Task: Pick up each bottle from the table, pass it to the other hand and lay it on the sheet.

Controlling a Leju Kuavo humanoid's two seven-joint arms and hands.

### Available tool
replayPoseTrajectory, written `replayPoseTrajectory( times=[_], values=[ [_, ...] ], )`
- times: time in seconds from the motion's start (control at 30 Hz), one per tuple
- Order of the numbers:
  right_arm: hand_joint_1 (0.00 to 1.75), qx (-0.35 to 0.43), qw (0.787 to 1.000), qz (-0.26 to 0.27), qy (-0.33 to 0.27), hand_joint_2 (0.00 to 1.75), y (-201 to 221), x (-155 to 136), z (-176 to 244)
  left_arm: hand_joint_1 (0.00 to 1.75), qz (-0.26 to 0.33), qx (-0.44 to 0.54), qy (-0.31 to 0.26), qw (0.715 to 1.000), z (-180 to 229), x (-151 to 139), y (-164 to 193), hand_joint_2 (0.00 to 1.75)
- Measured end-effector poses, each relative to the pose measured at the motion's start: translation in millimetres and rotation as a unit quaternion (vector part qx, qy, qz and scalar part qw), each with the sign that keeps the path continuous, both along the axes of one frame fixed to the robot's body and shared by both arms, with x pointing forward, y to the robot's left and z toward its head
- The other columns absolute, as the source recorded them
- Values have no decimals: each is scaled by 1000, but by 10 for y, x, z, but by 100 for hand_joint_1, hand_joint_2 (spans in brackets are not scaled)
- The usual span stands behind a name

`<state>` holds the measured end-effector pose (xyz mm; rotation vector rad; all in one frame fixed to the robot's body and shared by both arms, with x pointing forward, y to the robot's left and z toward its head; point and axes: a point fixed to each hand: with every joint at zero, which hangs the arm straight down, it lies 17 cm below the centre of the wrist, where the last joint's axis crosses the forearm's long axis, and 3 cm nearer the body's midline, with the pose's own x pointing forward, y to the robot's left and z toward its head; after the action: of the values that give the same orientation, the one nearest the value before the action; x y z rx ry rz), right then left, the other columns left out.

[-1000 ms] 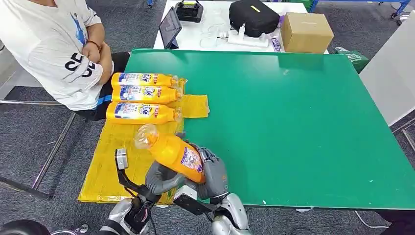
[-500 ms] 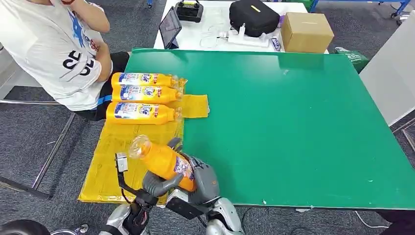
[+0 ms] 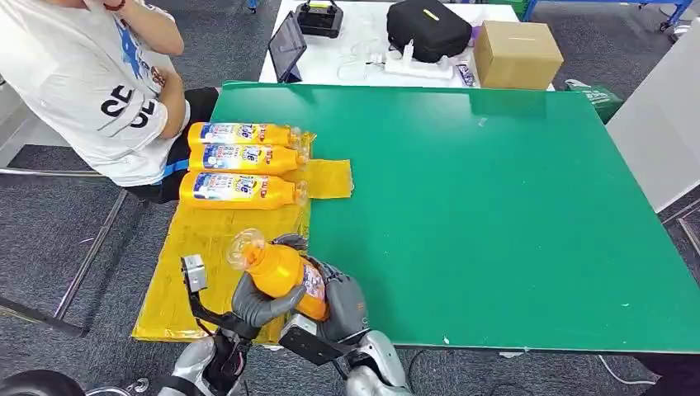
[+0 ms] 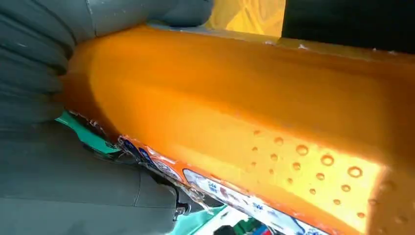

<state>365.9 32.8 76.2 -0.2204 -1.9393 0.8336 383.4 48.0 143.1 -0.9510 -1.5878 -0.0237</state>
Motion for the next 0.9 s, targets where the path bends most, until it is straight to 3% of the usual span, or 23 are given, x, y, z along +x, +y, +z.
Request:
replayPoseTrajectory(
  times=[0.07, 0.1, 0.13, 0.17, 0.2, 0.23, 0.37, 0.57, 0.8, 0.9],
  values=[
    [175, 2, 1000, -1, -2, 175, 6, 16, 26, 175, -6, 1, -5, 1000, 11, 3, -7, 175],
    [145, 3, 1000, -2, -2, 175, 3, 22, 31, 175, -9, 2, -6, 1000, 16, 10, -16, 175],
    [17, 4, 1000, -3, -3, 175, -2, 33, 45, 175, -11, 1, -6, 1000, 16, 13, -12, 175],
    [17, 5, 1000, -4, -4, 175, 1, 39, 55, 175, -13, 1, -8, 1000, 21, 17, -11, 175],
    [0, 6, 1000, -5, -3, 175, -5, 43, 56, 175, -17, 1, -9, 1000, 26, 17, -19, 175],
    [0, 8, 1000, -8, -3, 0, -15, 52, 63, 175, -20, 0, -8, 1000, 25, 17, -27, 175],
    [0, 16, 1000, -10, -4, 0, -23, 73, 104, 175, -26, 2, -6, 1000, 13, 7, -48, 175],
    [0, 83, 996, 19, 38, 0, -6, 114, 254, 175, 40, 52, -22, 998, 12, 156, 43, 175],
    [0, 202, 978, 36, 39, 0, -260, 90, 733, 175, 233, 119, -82, 962, 309, 554, 730, 175],
    [0, 244, 969, 29, 11, 0, -497, 89, 1019, 175, 298, 130, -102, 940, 479, 668, 1082, 175]
  ],
)
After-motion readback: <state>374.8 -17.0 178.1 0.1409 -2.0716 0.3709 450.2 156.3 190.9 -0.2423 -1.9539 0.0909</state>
